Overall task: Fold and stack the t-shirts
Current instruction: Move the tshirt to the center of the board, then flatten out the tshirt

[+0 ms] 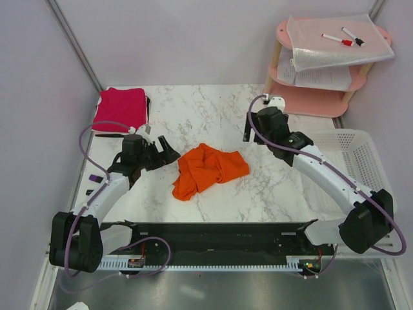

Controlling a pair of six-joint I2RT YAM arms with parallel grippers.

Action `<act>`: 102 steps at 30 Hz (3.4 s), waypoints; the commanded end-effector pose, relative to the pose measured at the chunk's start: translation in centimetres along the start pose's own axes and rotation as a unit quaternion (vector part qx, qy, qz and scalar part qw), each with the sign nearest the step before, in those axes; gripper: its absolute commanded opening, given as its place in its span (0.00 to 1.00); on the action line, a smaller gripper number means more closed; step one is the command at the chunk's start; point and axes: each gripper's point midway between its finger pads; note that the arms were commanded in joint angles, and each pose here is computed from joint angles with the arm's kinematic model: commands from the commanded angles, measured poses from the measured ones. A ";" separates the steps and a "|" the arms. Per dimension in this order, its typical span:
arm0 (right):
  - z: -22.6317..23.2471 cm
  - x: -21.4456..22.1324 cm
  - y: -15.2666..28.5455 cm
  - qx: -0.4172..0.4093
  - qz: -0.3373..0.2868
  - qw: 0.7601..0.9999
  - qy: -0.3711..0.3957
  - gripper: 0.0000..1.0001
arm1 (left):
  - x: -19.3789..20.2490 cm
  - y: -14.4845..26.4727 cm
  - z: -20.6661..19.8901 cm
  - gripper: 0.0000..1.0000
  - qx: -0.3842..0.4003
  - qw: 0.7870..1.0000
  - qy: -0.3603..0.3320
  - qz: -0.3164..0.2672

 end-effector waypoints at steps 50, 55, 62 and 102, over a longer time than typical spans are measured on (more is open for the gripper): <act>-15.0 14.9 -6.2 0.102 0.186 0.966 -0.149 0.45 | -4.3 -2.5 -9.8 0.02 -0.112 0.971 -0.202 -0.055; -14.5 15.1 -6.4 0.088 0.185 0.967 -0.153 0.61 | -12.7 1.8 -10.4 0.02 -0.151 0.963 -0.167 -0.149; -14.5 15.5 -6.3 0.090 0.187 0.967 -0.149 0.61 | -22.9 12.8 -13.1 0.02 -0.172 0.919 -0.156 -0.318; -13.0 8.4 -2.7 0.066 0.066 0.990 -0.110 0.88 | 0.4 -2.7 -25.8 0.97 0.063 0.955 -0.286 0.051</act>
Point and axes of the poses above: each gripper's point midway between its finger pads, its own y axis back along the fingers, its own z axis along the line the jaws close on, x = y × z, and after that the axes turned 12 degrees about y, right-handed
